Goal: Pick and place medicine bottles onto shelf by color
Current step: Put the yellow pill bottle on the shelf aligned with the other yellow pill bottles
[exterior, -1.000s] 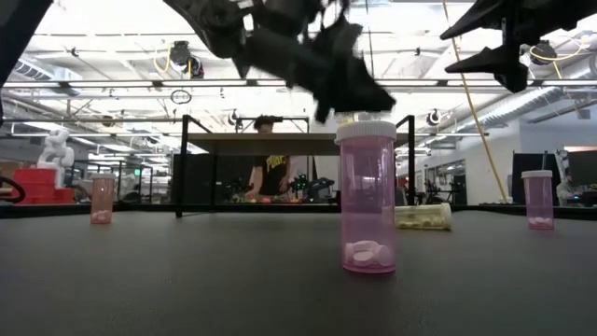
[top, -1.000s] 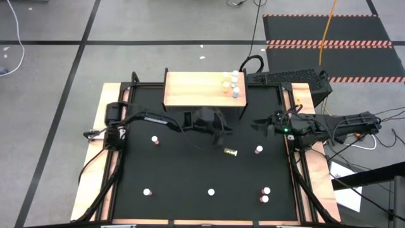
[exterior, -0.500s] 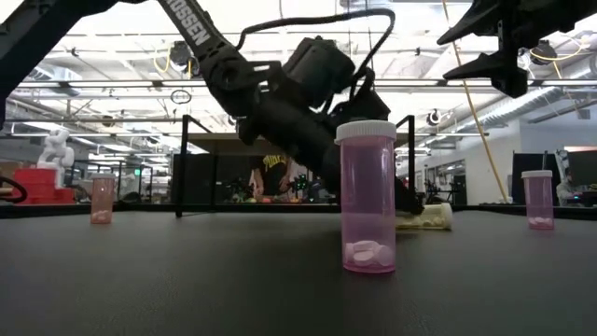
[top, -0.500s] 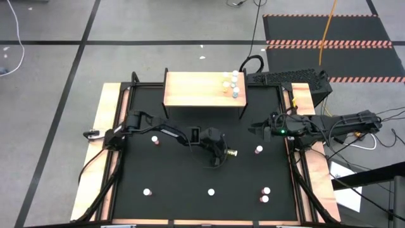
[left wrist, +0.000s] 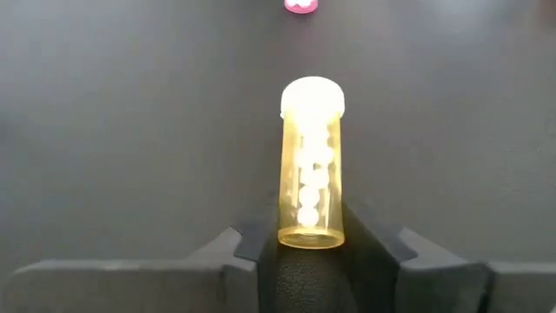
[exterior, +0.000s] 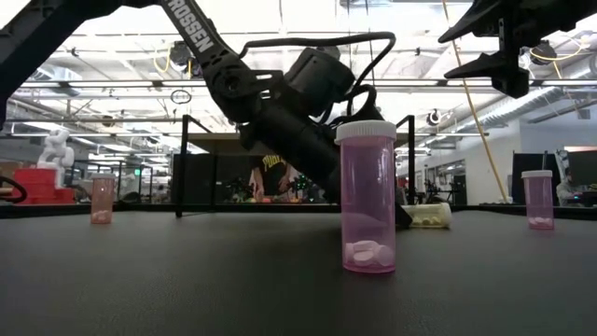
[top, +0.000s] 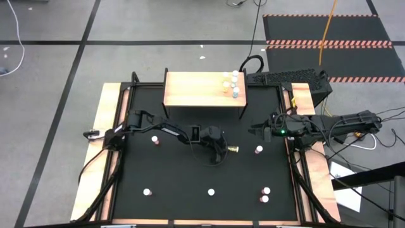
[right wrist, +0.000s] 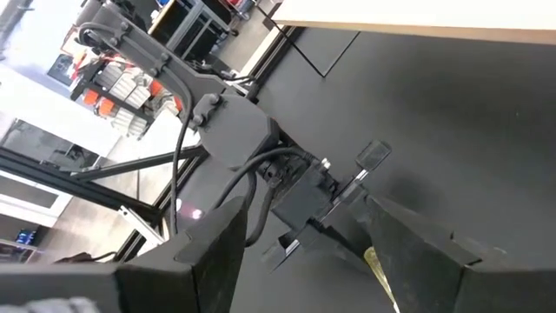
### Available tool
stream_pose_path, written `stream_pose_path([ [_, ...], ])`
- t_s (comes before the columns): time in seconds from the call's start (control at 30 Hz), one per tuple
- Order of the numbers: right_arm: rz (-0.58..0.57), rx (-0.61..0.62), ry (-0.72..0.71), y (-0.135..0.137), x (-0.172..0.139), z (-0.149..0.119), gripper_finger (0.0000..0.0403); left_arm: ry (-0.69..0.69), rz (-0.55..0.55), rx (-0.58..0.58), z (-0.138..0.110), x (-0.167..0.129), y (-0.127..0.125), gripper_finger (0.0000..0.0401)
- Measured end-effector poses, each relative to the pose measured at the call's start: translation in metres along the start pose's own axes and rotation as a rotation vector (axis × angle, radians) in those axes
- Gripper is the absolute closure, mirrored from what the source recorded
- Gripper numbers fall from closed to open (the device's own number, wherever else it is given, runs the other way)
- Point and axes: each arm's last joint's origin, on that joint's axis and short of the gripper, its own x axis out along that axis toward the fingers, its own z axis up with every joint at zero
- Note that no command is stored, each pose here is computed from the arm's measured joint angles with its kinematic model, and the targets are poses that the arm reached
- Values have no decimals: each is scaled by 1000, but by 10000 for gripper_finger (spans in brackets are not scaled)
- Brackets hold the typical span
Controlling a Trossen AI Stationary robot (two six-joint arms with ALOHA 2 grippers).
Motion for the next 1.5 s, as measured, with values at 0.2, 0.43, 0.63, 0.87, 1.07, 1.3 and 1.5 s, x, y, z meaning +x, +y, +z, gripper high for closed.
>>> stream_pose_path([
  [0.2,1,-17,-1,0,0,0,170,0,3,-3,0,0,2,294],
  [0.43,13,-20,-13,0,-3,1,170,-81,19,-81,14,-7,5,284],
  [0.63,44,-30,-63,2,-9,5,170,-194,35,-176,41,-29,19,308],
  [0.87,113,-39,-133,7,-16,12,170,-336,73,-212,80,-73,38,285],
  [1.07,257,11,-314,21,-27,27,169,-533,102,-213,121,-128,50,301],
  [1.3,291,-84,-492,31,-32,38,152,-755,116,-175,156,-185,50,291],
  [1.5,237,-255,-706,47,-14,49,122,-830,95,-155,166,-203,46,288],
])
